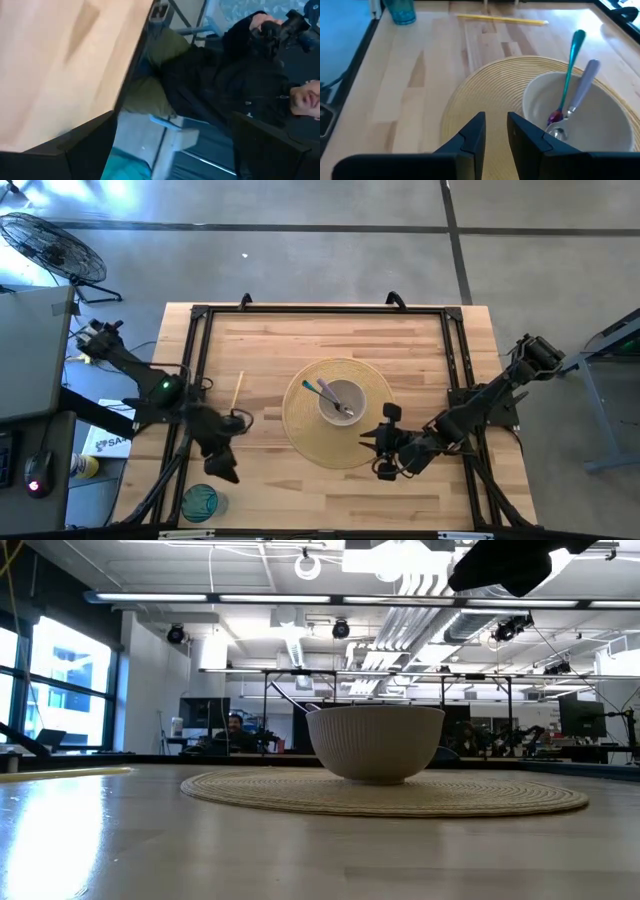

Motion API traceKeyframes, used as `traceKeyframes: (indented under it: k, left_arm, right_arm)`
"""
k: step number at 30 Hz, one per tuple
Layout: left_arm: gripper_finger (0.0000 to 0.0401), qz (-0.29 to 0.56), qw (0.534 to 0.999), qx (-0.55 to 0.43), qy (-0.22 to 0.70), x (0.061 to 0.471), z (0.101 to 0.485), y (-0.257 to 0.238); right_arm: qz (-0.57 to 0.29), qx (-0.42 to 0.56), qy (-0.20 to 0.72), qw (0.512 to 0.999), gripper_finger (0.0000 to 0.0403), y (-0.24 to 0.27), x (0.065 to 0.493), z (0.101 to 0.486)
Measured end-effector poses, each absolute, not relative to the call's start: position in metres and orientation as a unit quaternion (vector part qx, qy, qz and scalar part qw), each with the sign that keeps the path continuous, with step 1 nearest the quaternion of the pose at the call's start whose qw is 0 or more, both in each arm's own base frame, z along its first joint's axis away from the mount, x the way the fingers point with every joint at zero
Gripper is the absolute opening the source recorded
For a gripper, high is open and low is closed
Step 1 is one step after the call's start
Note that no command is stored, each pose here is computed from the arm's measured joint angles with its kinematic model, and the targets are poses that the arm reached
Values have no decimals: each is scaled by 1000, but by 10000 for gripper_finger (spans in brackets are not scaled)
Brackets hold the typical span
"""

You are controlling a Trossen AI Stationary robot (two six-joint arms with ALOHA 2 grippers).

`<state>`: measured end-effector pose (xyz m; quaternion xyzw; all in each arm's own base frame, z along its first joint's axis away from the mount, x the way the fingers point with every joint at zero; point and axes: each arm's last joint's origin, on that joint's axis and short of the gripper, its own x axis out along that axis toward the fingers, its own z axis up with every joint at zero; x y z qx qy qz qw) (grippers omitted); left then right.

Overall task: Pick & Place Utensil
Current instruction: Put the green cup to the top right of the white bowl on the table placemat

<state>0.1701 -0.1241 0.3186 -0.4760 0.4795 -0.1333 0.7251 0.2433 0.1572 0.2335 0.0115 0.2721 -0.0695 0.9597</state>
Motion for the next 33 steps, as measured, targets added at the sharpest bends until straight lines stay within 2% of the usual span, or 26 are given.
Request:
traceKeyframes:
  k: [7,20,28,33]
  left_arm:
    - [378,-109,696,-509,495,161,315,-149]
    - [378,-60,602,-577,549,140,308,-183]
    - [378,-27,601,-568,561,128,302,-190]
    - [378,-29,625,-557,547,130,301,-189]
  right_arm:
    - [-69,0,270,960,73,156,245,234]
    - [-71,-2,265,962,74,154,247,235]
    - [-74,-2,264,962,74,153,247,235]
    - [-74,-1,264,962,74,153,247,235]
